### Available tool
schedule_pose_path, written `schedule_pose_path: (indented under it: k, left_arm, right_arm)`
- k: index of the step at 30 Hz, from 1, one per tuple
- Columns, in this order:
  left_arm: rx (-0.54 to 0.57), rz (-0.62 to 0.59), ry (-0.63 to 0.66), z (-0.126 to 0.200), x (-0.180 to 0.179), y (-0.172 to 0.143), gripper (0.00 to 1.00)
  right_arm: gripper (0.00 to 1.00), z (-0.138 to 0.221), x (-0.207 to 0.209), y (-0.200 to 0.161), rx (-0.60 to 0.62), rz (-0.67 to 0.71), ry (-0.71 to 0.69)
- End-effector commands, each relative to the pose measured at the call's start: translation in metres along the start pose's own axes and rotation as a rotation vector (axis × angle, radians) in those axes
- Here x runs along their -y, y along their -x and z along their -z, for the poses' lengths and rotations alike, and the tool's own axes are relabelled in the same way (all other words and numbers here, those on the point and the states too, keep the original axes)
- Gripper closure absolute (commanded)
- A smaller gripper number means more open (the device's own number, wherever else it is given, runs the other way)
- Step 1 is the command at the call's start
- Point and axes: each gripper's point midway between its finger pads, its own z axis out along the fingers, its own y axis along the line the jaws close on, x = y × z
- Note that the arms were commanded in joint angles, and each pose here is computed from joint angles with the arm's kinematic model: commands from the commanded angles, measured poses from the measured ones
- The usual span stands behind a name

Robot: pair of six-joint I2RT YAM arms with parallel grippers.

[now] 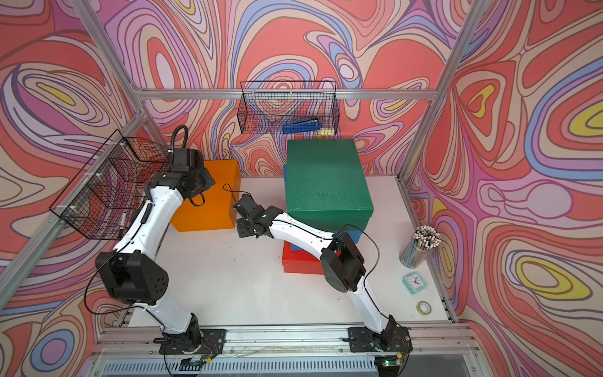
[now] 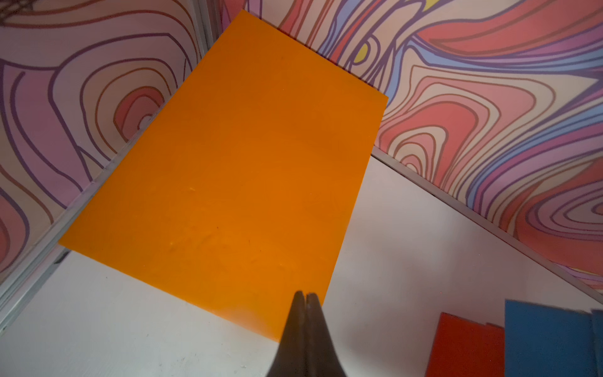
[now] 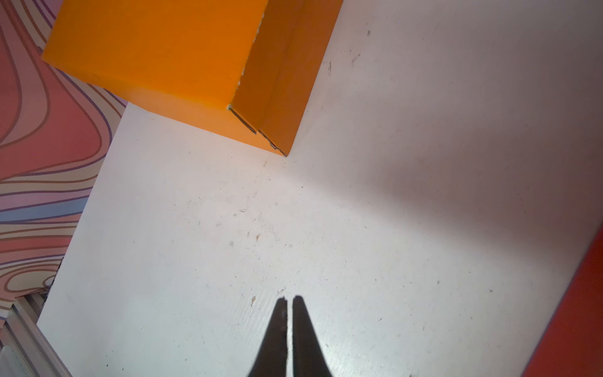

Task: Stack the shoeboxes
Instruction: Move the shoebox to the center of the board.

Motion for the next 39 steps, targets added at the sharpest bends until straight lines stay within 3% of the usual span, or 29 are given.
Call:
schedule_pose_path:
  k: [1,10,19,31,39]
  left_arm:
    - [-0.109,-0.048,0.116,-0.049,-0.022,-0.018,1.00]
    - [-0.177,-0.064,0.130,-0.114,-0.009,-0.022,1.00]
    - [-0.286,-0.065,0.202,-0.133,-0.038,-0.074,1.00]
    - [-0.461,0.026,0.273,-0.093,-0.103,-0.199,1.00]
    - [-0.541,-0.056,0.247,-0.052,-0.090,-0.267,1.00]
  right_arm:
    - [0.91,-0.004,0.007,0.008,0.006,-0.019,-0.010]
    - [0.91,-0.028,0.026,-0.002,-0.057,-0.071,-0.009]
    - [0.91,-0.026,0.037,-0.006,-0.068,-0.088,-0.020]
    - [0.90,-0.020,0.028,-0.012,-0.081,-0.119,0.034]
    - [0.86,-0.015,0.013,-0.019,-0.082,-0.092,0.040]
